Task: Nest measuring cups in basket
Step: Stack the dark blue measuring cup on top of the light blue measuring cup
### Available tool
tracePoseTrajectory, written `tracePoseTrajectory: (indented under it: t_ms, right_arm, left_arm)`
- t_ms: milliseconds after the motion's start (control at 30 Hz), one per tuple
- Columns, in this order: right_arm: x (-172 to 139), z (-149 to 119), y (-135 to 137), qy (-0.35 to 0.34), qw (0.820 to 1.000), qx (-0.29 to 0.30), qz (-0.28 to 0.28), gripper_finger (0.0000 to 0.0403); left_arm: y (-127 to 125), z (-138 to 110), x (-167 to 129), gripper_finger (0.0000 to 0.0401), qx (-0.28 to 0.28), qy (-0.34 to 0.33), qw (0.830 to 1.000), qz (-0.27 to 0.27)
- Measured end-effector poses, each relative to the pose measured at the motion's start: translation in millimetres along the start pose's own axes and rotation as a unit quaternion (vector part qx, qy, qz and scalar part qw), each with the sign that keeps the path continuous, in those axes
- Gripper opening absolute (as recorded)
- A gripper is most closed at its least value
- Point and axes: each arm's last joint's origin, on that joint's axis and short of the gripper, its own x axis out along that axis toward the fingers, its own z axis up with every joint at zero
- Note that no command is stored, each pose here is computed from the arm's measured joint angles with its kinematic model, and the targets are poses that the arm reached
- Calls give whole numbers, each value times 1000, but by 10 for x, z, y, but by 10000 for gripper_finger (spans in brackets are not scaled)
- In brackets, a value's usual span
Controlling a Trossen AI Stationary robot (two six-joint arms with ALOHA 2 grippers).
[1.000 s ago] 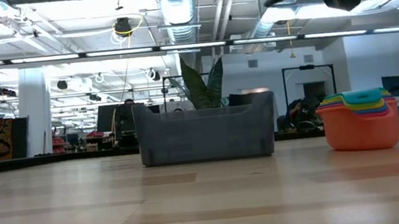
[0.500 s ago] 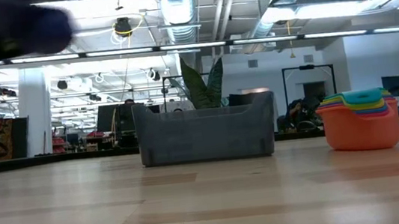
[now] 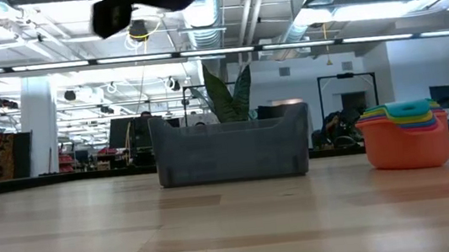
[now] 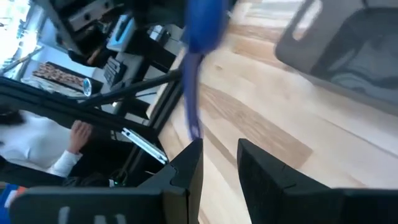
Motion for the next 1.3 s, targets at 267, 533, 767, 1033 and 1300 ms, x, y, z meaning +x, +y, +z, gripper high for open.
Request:
tracePoseTrajectory:
  t_ms: [267, 533, 767, 1033, 1300]
  right_arm:
    - [54, 142, 50, -11, 999, -33, -2, 122]
    - [97, 174, 22, 11, 999, -33, -3, 122]
    - [97, 158, -10, 29, 999, -38, -15, 117]
    - [93, 143, -57, 38, 998, -39, -36, 63]
    - [97, 154, -67, 38, 998, -41, -40, 13]
  left_arm:
    - [-56, 142, 275, 0, 20, 19, 1000, -9]
    - [-163, 230, 492, 0, 31, 19, 999, -10]
    - [-145, 249, 592, 0, 19, 21, 1000, -11]
    - [-142, 286, 621, 0, 10, 12, 1000, -21]
    - [-134, 304, 631, 0, 10, 12, 999, -29]
